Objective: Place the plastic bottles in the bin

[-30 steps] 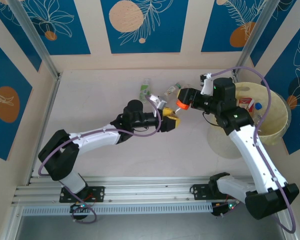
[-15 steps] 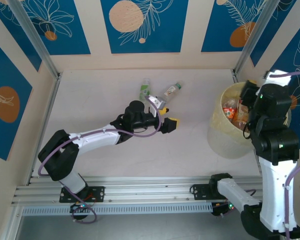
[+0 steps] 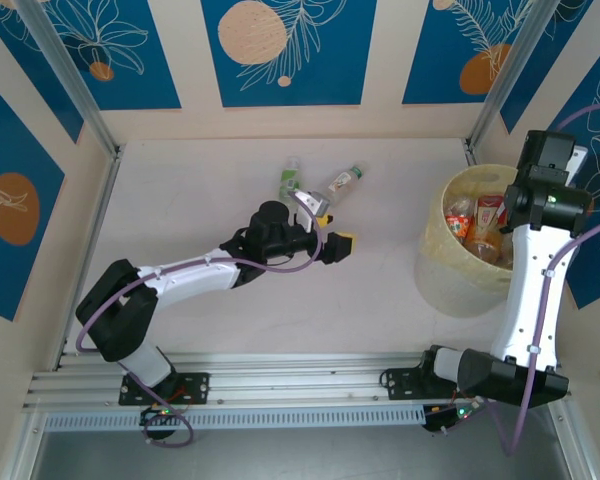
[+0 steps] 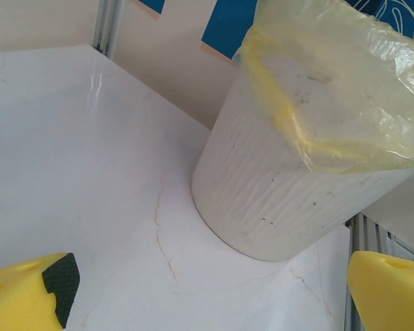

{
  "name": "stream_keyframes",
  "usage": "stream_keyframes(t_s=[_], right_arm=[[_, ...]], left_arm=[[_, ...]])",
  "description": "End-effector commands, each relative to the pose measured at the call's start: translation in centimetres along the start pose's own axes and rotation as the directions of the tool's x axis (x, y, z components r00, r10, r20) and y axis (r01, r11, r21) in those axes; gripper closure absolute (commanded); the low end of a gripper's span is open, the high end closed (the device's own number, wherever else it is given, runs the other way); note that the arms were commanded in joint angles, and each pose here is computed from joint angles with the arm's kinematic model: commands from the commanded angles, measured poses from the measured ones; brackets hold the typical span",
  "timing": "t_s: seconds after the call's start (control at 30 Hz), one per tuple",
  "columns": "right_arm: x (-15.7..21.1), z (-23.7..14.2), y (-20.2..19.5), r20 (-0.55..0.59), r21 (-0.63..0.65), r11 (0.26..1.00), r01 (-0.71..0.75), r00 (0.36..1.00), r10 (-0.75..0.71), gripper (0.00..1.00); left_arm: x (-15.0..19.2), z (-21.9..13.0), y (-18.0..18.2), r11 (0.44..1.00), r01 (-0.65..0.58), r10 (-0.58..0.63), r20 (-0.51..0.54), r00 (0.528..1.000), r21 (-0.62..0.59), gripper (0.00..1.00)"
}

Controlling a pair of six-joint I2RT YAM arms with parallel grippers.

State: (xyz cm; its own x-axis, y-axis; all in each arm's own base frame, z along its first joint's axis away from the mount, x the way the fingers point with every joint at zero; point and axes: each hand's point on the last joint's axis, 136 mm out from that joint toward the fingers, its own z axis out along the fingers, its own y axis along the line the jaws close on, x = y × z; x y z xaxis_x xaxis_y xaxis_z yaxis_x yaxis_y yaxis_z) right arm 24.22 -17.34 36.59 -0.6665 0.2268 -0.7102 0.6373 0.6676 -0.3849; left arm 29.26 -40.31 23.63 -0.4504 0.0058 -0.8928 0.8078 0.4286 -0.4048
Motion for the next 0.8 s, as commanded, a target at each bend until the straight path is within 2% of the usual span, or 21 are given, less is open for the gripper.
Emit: stream_keyframes(t_s=[0.0,0.1,0.3,0.43,0.53,0.63,0.77], right_arm=[[-1.4,1.0,0.4,0.029,0.013,1.000,0.021,0.999,-0.021,0.15],[-1.8,1.7,1.5,0.024,-0.016,1.000,0.010,1.000,-0.009,0.08],[-2.3,0.1,3.1,0.068,-0.139,0.989,-0.055,0.996,0.065,0.05],[-2.1,-1.6,4.6,0.085,-0.251,0.964,-0.087,0.990,0.112,0.00],[-2.3,-3.1,5.6,0.120,-0.320,0.942,-0.100,0.982,0.145,0.00],[-2.6,-5.5,7.1,0.160,-0.437,0.892,-0.113,0.967,0.200,0.01],[-2.6,-9.5,9.9,0.181,-0.659,0.743,-0.114,0.935,0.304,0.01]], left_arm=[[-0.9,0.0,1.0,0.999,0.030,-0.029,0.028,0.999,-0.039,0.00],[-0.8,0.3,1.3,0.998,0.054,-0.053,0.027,0.998,-0.045,0.00],[-0.4,0.4,2.8,0.991,0.085,-0.083,0.018,0.996,-0.106,0.00],[0.0,0.4,5.7,0.966,0.108,-0.114,-0.010,0.993,-0.236,0.00],[0.2,-0.1,8.9,0.923,0.133,-0.147,-0.011,0.989,-0.362,0.00],[0.2,-0.9,12.1,0.864,0.181,-0.200,0.008,0.980,-0.471,0.00],[0.6,-1.4,15.4,0.817,0.257,-0.282,0.031,0.959,-0.516,0.00]])
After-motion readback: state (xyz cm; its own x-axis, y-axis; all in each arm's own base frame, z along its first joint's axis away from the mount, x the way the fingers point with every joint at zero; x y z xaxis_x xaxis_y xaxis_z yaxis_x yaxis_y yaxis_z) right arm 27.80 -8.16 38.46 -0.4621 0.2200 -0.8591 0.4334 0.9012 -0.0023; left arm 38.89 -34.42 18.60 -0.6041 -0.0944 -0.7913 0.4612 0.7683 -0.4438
